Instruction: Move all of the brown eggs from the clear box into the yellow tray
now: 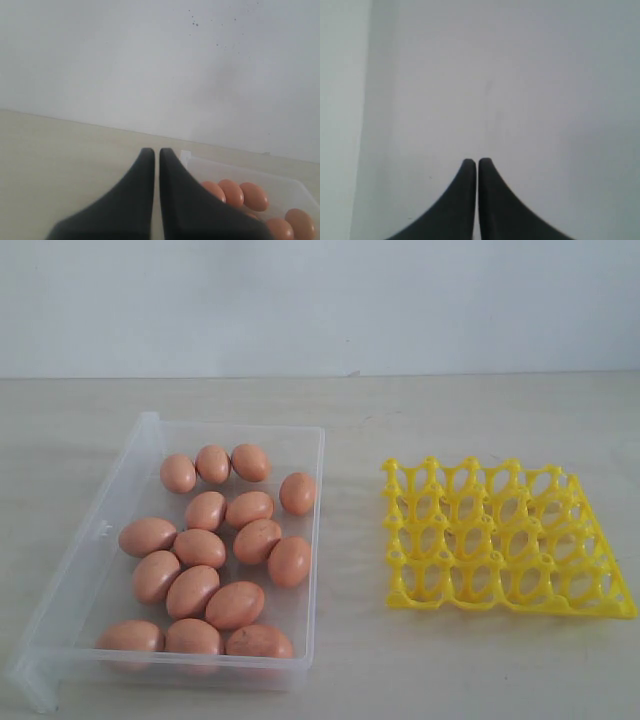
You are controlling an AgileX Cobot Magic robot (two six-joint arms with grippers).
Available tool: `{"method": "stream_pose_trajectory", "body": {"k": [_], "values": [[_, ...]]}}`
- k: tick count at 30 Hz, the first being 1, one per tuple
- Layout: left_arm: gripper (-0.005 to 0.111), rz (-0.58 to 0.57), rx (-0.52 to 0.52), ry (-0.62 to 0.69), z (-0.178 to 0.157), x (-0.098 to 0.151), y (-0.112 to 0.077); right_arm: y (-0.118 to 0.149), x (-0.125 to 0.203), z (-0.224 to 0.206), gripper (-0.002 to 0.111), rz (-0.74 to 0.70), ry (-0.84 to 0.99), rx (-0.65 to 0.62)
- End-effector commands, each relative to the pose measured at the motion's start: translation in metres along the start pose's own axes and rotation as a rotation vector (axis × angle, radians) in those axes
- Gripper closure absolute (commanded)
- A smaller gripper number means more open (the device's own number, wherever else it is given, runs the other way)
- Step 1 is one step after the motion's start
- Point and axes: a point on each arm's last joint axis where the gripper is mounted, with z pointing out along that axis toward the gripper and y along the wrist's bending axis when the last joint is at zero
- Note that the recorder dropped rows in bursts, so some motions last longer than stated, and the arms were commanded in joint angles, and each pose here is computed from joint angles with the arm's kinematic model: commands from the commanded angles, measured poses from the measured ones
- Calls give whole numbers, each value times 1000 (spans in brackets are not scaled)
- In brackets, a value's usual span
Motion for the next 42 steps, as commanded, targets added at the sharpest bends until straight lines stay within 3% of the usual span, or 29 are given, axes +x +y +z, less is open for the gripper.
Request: {"method": "stream_pose_trajectory", "body": {"k": [1,7,15,18,21,22,24,27,28,29,31,35,38,40,42], "values": [[103,-2,4,-1,0,-1,0,16,-56,59,109,-117,68,-201],[103,-2,4,-1,0,-1,0,-14,-71,122,109,-218,239,-38],[103,-2,4,-1,0,-1,0,-67,-18,166,109,-214,371,164],[103,-2,4,-1,0,-1,0,-80,-1,174,109,-299,422,193],[103,-2,4,-1,0,-1,0,-93,-4,173,109,-369,405,328],[103,-2,4,-1,0,-1,0,-97,-7,171,109,-329,381,389],[103,-2,4,-1,0,-1,0,-96,-17,167,109,-108,293,470],[103,-2,4,-1,0,-1,0,-80,-25,170,109,-74,290,327],[103,-2,4,-1,0,-1,0,-70,-25,173,109,-104,315,212],[103,-2,4,-1,0,-1,0,-46,-23,175,109,-187,368,-73],[103,-2,4,-1,0,-1,0,-20,-16,173,109,-245,429,-432],[103,-2,4,-1,0,-1,0,-3,1,163,109,-46,588,-777],[103,-2,4,-1,0,-1,0,-10,15,169,109,44,643,-751],[103,-2,4,-1,0,-1,0,-7,7,166,109,-64,587,-766],[103,-2,4,-1,0,-1,0,-5,-16,169,109,-193,409,-659]]}}
